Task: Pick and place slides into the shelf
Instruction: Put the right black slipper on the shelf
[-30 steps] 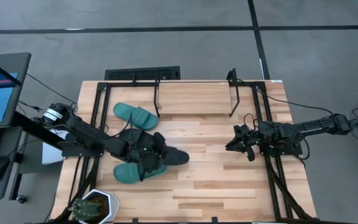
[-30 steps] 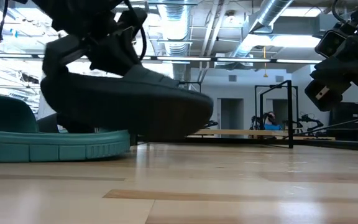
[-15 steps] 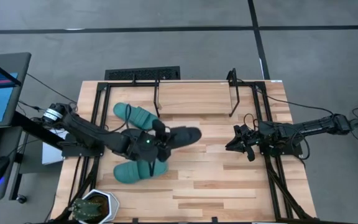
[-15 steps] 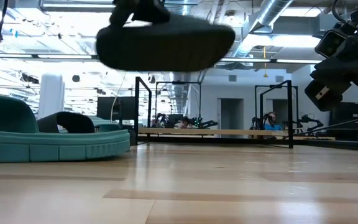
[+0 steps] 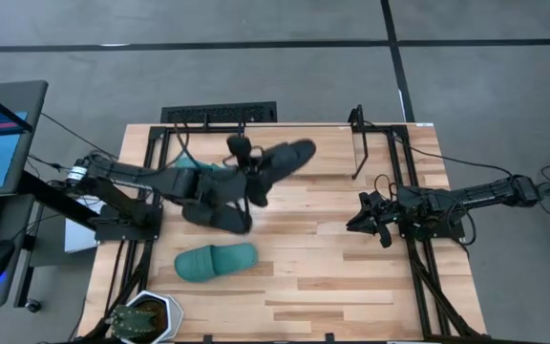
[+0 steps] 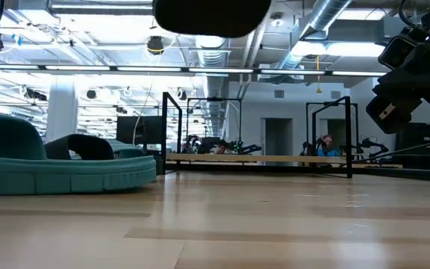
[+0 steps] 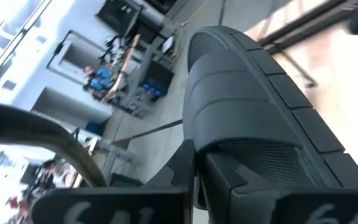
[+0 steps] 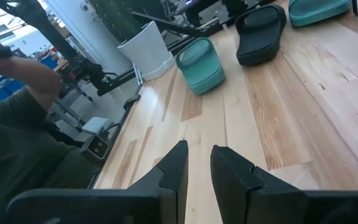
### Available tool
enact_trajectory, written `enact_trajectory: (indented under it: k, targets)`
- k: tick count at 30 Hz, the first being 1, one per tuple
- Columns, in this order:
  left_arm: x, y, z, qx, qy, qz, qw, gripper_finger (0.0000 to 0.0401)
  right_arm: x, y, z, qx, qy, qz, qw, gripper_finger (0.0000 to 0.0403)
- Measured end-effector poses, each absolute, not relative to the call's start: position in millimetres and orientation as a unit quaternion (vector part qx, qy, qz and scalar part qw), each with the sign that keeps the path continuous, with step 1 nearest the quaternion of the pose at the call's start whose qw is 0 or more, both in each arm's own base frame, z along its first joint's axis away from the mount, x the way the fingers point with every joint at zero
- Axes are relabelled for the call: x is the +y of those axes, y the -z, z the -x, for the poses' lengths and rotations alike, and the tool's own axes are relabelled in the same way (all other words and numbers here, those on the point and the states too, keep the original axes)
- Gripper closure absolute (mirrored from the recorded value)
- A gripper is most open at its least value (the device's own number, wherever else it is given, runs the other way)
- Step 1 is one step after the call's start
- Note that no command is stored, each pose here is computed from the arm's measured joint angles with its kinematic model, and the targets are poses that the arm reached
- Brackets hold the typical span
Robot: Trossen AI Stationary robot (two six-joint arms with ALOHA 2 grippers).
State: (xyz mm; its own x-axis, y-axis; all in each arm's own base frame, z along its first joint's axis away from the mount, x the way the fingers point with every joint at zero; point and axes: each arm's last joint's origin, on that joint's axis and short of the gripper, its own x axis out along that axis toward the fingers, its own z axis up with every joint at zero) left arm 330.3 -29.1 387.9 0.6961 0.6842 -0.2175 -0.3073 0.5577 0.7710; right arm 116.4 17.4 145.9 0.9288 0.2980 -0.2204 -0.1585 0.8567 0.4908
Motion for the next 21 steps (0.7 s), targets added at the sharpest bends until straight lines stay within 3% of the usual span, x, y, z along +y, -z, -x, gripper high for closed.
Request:
enact_trajectory:
  k: [13,21]
  targets:
    - [23.9,-450.4,-321.4,0.228,-0.4,-0.318,0.829,0.0399,17.4,-146.0,-116.4,0.146,-0.12,-0.239,0.953,0.0344]
    - [34.3,-446.9,-367.9,0.343,-0.478,-0.374,0.717,0.0399,17.3,-144.4,-116.0,0.154,-0.118,-0.24,0.951,0.0344]
